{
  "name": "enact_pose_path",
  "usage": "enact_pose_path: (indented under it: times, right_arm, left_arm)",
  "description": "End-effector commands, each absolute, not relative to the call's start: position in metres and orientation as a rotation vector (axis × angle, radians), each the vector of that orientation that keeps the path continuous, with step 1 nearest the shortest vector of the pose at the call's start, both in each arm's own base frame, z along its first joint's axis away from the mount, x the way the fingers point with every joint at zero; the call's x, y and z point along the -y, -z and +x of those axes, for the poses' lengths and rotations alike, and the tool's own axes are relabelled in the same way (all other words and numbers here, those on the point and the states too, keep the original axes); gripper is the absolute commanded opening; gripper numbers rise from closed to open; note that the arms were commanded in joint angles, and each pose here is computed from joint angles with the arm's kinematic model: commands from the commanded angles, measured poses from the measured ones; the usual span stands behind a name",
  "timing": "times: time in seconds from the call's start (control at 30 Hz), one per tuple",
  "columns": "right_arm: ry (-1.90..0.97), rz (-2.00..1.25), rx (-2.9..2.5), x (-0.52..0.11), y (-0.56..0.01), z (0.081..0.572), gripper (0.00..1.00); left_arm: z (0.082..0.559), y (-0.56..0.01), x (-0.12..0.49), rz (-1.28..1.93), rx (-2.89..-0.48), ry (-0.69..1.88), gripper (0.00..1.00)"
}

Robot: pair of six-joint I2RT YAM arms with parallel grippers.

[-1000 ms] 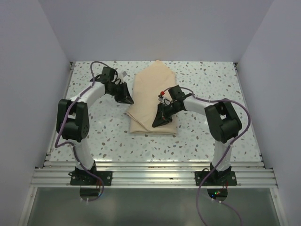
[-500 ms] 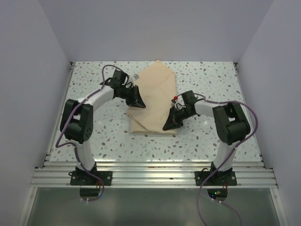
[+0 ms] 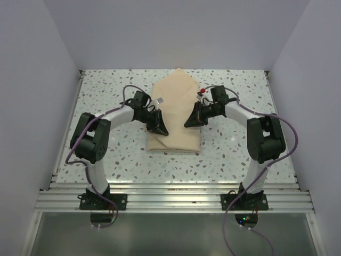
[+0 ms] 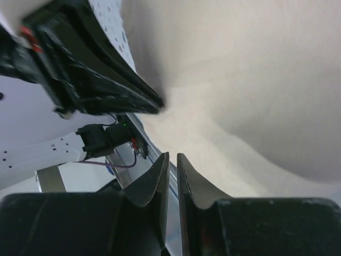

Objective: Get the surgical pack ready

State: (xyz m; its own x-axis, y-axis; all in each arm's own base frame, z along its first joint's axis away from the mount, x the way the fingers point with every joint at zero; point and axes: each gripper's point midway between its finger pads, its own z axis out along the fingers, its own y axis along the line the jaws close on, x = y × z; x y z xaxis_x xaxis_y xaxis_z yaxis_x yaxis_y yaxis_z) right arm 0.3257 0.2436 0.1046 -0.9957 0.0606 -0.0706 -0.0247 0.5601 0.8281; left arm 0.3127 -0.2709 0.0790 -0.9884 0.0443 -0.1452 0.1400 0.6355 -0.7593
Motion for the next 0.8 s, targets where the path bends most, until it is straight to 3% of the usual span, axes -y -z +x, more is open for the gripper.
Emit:
enact_pose_path:
  times: [0.0, 0.27, 0.5, 0.6, 0.7, 0.77]
  right_arm:
    - [-1.495, 0.047, -2.638, -0.257, -0.117, 0.350, 0.16]
    - [-1.426, 0.158, -2.686, -0.251, -0.079, 0.368, 0.15]
    - [-1.383, 0.227, -2.662, -0.228, -0.071, 0.385, 0.15]
    - [-1.375, 0.201, -2.628, -0.230, -0.080, 0.405, 0.15]
    - [-1.335, 0.187, -2.596, -0.230, -0.088, 0.429, 0.15]
    - [-1.313, 0.211, -2.575, -0.226, -0.088, 0.449, 0.15]
  left_arm:
    - [0.304, -0.087, 0.276, 0.182, -2.689, 1.351, 0.12]
    - [0.307, -0.078, 0.279, 0.200, -2.733, 1.285, 0.10]
    - [0.382, -0.127, 0.254, 0.201, -2.580, 1.126, 0.16]
    - [0.421, -0.145, 0.234, 0.095, -2.475, 1.188, 0.19]
    - [0.453, -0.151, 0.228, 0.093, -2.399, 1.212, 0.16]
    - [0.463, -0.134, 0.233, 0.098, -2.425, 1.247, 0.08]
